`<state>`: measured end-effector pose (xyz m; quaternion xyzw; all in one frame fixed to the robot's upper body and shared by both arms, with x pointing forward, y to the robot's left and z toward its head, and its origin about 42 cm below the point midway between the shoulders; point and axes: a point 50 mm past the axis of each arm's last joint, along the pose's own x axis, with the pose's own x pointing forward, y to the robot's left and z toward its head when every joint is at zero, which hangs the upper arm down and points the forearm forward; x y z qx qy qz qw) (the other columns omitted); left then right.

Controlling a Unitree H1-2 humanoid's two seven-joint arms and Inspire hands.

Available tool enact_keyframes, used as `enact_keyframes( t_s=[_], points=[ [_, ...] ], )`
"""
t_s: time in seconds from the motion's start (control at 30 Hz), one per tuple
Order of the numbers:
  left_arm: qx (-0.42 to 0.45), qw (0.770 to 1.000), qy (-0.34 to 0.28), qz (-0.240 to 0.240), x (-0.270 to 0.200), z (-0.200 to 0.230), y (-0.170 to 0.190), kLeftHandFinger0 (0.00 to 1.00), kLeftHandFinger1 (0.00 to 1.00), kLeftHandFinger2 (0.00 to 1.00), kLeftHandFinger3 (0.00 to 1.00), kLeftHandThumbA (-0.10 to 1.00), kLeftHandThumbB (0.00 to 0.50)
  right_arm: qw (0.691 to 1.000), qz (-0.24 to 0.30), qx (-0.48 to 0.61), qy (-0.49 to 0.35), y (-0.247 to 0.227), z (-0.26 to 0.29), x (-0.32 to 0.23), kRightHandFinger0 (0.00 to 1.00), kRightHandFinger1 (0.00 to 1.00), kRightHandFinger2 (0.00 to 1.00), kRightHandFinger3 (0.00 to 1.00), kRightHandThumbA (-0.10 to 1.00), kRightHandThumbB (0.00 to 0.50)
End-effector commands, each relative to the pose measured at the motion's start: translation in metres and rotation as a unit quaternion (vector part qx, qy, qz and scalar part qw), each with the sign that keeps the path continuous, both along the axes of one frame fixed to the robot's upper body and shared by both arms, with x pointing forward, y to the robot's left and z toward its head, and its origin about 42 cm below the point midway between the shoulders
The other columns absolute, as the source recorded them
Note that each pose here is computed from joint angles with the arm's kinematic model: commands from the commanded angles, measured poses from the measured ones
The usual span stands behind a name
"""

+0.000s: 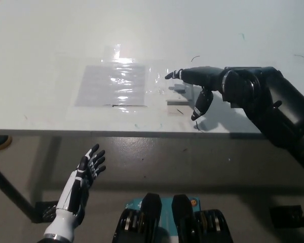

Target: A white switch is kept at the centre of the table close to the robot and the robot uses its right hand to press it to turn it on

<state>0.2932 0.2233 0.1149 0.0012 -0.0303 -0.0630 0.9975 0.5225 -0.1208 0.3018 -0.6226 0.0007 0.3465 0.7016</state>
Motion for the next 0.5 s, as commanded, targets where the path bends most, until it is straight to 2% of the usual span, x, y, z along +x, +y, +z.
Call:
enact_keyframes(
  t_s=[0.0,0.13,0.47],
  points=[
    [-0.007,0.999,-0.03,-0.012,0.003,0.017,-0.003,1.0,1.0,1.0,1.0,1.0,0.099,0.999,0.022,0.003,-0.045,0.01,0.033,0.007,1.0,1.0,1.0,1.0,1.0,0.289],
    [-0.007,0.999,-0.035,-0.01,0.003,0.018,-0.004,1.0,1.0,1.0,1.0,1.0,0.079,0.999,0.013,0.001,-0.037,0.009,0.027,0.009,1.0,1.0,1.0,1.0,1.0,0.305],
    [-0.002,0.999,-0.036,-0.011,0.006,0.019,-0.005,1.0,1.0,1.0,1.0,1.0,0.082,1.0,0.001,-0.009,-0.014,0.007,0.0,0.011,1.0,1.0,1.0,1.0,1.0,0.321]
  ],
)
